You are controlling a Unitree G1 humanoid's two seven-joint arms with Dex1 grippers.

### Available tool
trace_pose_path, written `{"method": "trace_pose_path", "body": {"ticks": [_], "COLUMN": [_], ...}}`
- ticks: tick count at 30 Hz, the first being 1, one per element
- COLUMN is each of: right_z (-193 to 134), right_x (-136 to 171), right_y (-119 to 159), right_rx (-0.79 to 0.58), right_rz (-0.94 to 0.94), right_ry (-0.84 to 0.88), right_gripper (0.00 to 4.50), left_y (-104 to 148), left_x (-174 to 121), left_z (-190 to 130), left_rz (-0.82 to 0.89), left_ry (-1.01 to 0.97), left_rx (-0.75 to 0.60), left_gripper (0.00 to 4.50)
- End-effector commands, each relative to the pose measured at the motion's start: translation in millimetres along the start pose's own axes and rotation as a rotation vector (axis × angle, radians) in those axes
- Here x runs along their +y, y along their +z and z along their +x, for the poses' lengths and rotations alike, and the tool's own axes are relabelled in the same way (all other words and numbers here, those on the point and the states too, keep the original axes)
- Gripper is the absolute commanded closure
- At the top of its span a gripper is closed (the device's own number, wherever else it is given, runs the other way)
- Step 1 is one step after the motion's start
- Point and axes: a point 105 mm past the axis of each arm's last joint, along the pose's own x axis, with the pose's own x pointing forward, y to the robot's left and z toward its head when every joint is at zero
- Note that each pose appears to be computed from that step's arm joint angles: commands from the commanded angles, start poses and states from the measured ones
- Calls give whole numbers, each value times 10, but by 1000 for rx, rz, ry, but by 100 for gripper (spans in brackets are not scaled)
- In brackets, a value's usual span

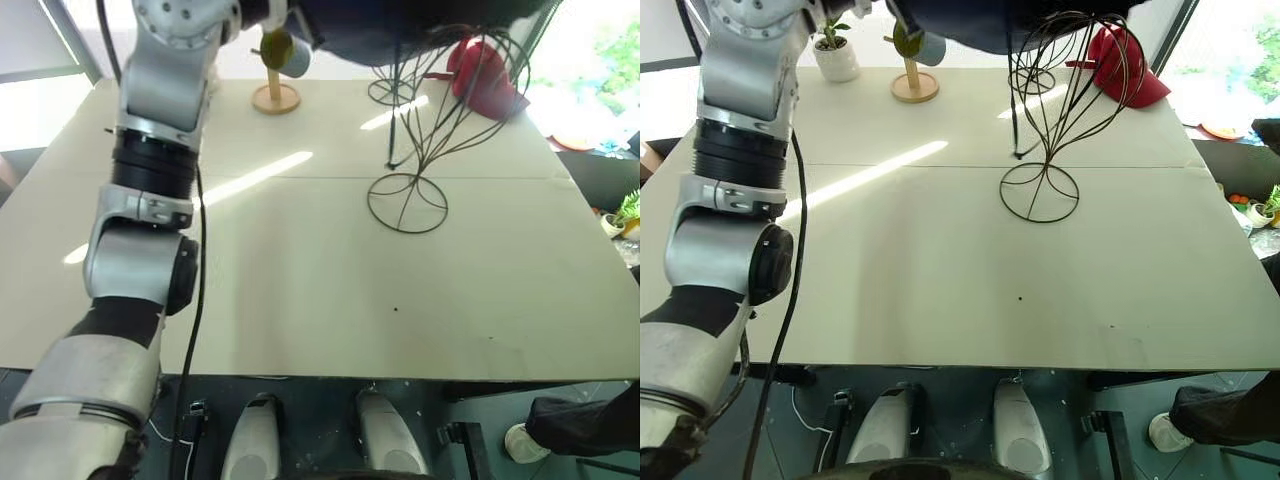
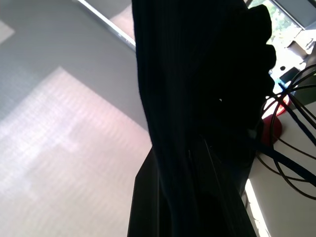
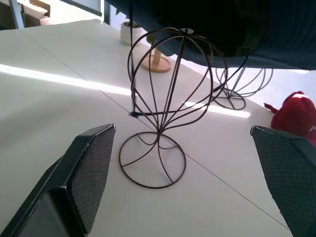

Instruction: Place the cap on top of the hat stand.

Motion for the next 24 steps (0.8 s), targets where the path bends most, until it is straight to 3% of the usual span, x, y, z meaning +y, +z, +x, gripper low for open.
{"method": "trace_pose_path", "body": {"ticks": [1, 6, 11, 15, 19, 24], "right_z": [-107, -150, -160, -171, -268, -342], "right_x": [36, 42, 49, 65, 19, -7], "right_y": [101, 99, 101, 46, -124, -216], "right_rx": [-40, -45, -43, -14, 63, 99], "right_rz": [-32, -22, -20, -9, 23, 34], "right_ry": [-33, -53, -60, -55, -93, -123], "right_gripper": [0, 0, 0, 0, 0, 0], "left_y": [101, -127, -324, -242, -333, -508], "left_x": [-315, -880, -1018, -1181, -1417, -1496], "left_z": [-62, -247, -277, -289, -436, -558], "left_rz": [228, 543, 562, 745, 947, 915], "left_ry": [-83, -214, -199, -225, -325, -358], "left_rx": [-75, -93, -68, -177, -281, -269], "left_gripper": [448, 448, 448, 448, 448, 448]}}
